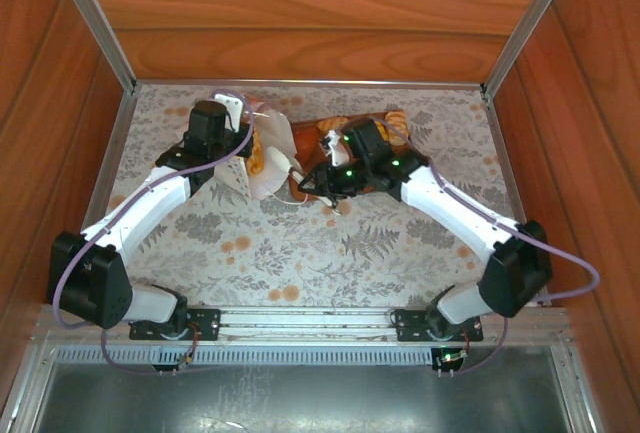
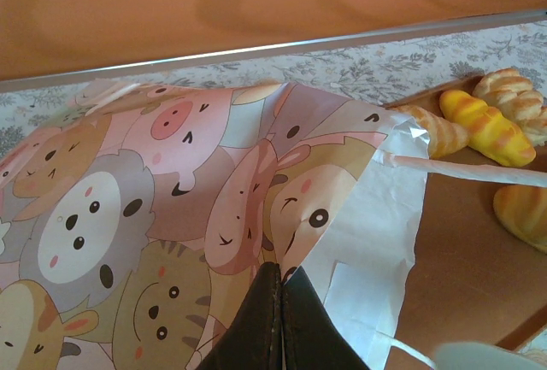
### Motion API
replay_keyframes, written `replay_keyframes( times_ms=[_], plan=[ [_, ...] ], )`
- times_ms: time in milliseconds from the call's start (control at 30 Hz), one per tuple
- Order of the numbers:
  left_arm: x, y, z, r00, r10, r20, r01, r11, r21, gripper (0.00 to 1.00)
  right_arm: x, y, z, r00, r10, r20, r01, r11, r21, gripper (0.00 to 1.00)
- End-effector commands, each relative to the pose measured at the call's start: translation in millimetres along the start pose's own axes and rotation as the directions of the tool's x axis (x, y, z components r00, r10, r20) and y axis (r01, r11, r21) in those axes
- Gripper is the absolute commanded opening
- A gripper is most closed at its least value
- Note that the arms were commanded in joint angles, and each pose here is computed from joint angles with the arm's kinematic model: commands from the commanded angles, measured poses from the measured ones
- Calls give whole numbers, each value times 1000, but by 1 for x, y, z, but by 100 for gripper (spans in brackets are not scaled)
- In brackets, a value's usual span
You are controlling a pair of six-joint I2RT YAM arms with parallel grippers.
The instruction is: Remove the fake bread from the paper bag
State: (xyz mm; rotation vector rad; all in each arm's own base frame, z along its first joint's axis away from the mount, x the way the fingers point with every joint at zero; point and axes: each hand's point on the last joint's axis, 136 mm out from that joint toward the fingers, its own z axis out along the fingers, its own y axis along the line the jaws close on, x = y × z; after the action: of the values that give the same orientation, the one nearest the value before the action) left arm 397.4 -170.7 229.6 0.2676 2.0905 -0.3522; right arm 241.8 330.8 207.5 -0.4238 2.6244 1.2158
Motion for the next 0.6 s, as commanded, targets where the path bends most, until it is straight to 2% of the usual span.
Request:
replay_keyframes(
  times_ms=[0, 133, 567],
  plan=[
    [-12, -7, -9, 1000, -2, 24, 1, 1000, 32, 0, -14, -1, 17, 1000, -26, -8, 27, 999, 26, 43],
    [-12, -8, -10, 1000, -1, 26, 0, 999, 36, 0, -26, -12, 42, 999, -12, -39, 14, 998, 60, 44],
    [-10, -8, -12, 1000, 6, 25, -7, 999, 37, 0, -66, -28, 80, 997, -37, -65, 47, 987, 156, 48]
  ],
)
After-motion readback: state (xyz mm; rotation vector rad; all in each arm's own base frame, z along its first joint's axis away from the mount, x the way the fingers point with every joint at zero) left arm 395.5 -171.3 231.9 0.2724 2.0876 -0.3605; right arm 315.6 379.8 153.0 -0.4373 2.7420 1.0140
